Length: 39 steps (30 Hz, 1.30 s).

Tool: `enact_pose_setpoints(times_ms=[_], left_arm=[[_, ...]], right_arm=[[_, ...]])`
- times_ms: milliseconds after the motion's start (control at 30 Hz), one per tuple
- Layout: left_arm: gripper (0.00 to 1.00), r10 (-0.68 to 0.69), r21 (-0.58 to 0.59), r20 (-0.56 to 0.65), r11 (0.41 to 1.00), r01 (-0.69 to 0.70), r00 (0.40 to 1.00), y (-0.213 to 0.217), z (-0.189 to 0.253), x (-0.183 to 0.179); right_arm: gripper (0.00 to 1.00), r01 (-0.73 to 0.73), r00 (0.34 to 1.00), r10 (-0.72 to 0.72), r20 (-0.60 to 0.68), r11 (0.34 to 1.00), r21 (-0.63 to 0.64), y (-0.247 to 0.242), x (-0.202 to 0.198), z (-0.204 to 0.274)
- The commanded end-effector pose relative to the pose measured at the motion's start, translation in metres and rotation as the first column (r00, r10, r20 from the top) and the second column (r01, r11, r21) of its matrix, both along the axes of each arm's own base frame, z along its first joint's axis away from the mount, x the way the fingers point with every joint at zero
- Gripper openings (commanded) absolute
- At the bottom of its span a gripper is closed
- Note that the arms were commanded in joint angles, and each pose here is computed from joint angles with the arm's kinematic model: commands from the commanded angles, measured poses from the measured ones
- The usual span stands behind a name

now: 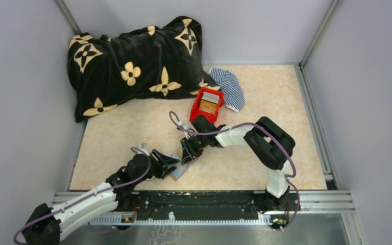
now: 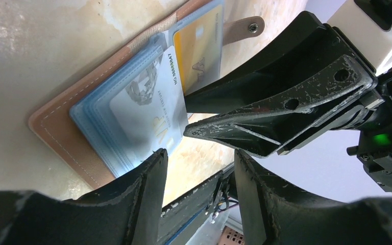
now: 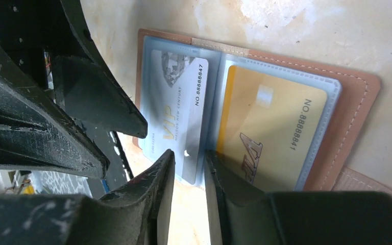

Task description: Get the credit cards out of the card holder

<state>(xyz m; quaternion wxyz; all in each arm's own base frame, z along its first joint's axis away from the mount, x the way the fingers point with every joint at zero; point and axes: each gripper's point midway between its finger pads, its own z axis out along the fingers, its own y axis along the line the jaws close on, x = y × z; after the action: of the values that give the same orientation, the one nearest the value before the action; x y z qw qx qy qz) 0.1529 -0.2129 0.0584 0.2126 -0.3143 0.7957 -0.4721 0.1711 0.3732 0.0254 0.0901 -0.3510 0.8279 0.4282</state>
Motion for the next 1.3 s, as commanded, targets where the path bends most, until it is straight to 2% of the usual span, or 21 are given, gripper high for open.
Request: enact_pose_setpoints(times_ms=[0,400,767,967,1067,1167,1267], left_arm=[[0.57,0.042,0.095,-0.111,0.995,-0.031,0.993,0.025,-0.059,-0.019],[0.57,0.049,0.169,-0.197,0.986,-0.015,0.979,0.037,-0.091,-0.033],[0.58,0.019,0.173,-0.28,0.985,0.03,0.96,0.033,-0.1,-0.045],[0.56,0.024,0.175,-0.237,0.984,0.018,0.971,0.034,-0.092,-0.039],[0.56,0.016,0.162,-0.157,0.987,0.01,0.988,0.029,-0.071,-0.027],[0.56,0.031,0.2,-0.087,0.98,-0.013,0.996,0.032,-0.048,-0.015],[0.56,0.047,0.218,-0.103,0.976,-0.023,0.994,0.038,-0.051,-0.019]], right_arm=[[0.3,0.003,1.0,-0.004,0.023,0.999,0.043,0.003,0.006,0.006],[0.3,-0.039,0.999,0.042,-0.03,0.993,0.11,0.009,-0.004,0.012],[0.3,-0.076,0.993,0.087,-0.078,0.988,0.133,0.007,-0.015,0.011],[0.31,-0.061,0.994,0.071,-0.086,0.992,0.109,0.004,-0.014,0.005],[0.31,-0.061,0.994,0.071,-0.089,0.993,0.104,0.003,-0.014,0.004],[0.31,-0.059,0.993,0.069,-0.094,0.993,0.103,0.003,-0.013,0.002],[0.31,-0.058,0.992,0.07,-0.102,0.991,0.117,0.004,-0.014,0.004]])
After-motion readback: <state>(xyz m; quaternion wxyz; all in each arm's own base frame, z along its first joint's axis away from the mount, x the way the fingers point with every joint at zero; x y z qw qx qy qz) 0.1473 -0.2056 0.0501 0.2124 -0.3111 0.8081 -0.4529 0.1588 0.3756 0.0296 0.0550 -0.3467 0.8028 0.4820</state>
